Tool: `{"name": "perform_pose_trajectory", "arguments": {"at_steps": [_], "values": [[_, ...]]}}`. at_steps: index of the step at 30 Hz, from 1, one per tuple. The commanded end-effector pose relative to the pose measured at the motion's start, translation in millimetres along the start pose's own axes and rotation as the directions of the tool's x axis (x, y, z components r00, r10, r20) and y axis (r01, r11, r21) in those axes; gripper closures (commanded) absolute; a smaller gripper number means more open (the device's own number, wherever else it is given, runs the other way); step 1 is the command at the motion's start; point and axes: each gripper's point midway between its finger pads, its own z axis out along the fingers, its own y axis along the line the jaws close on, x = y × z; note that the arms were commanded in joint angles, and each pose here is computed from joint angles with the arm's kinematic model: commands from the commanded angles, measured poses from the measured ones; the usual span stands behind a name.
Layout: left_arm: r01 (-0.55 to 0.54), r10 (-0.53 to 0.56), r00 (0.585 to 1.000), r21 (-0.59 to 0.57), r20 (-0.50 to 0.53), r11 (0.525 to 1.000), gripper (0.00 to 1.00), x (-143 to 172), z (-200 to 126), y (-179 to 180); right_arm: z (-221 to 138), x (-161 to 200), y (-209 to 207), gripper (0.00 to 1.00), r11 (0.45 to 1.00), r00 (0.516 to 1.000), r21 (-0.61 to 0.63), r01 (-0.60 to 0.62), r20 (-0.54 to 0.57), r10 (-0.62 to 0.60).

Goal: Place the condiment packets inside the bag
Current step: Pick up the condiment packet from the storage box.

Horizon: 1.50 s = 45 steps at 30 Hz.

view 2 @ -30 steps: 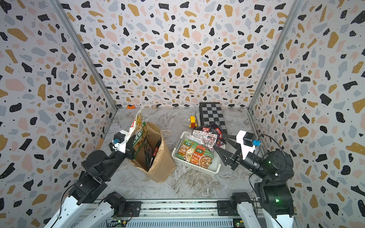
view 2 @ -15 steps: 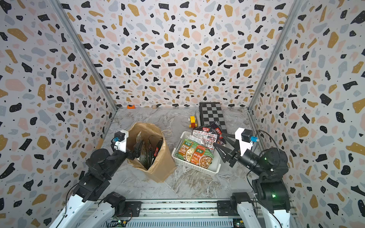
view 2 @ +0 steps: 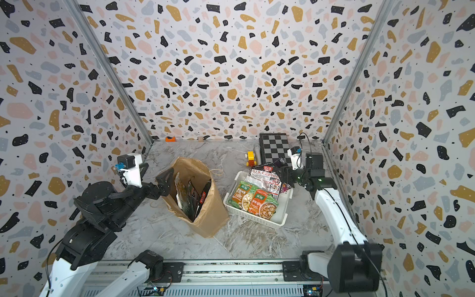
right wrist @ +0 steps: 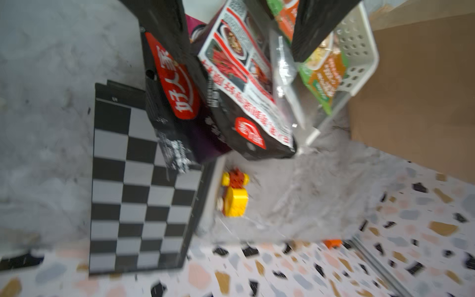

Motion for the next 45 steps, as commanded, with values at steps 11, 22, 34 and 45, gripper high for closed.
{"name": "perform_pose_trajectory", "arguments": {"at_steps": [11, 22, 34, 45], "values": [[-0.005, 0.033, 0.984, 0.155, -0.178, 0.988, 0.0, 56, -1, -23, 16, 1, -57, 0.37, 0.99, 0.999, 0.136, -0.046, 0.016, 0.044], [0.0, 0.036, 0.98, 0.181, -0.197, 0.984, 0.0, 67, 4, -27, 28, 18, -56, 0.43, 0.988, 0.987, -0.033, -0.153, 0.05, 0.154], [-0.044, 0.072, 0.987, 0.19, -0.143, 0.981, 0.0, 51, -6, -28, -12, -25, -14, 1.0, 0.987, 0.981, -0.152, -0.044, 0.178, 0.072], [-0.003, -0.016, 0.999, 0.457, 0.037, 0.889, 0.0, -26, 1, -83, -127, -74, 52, 1.0, 0.942, 0.859, 0.097, 0.322, 0.389, -0.333]]}}
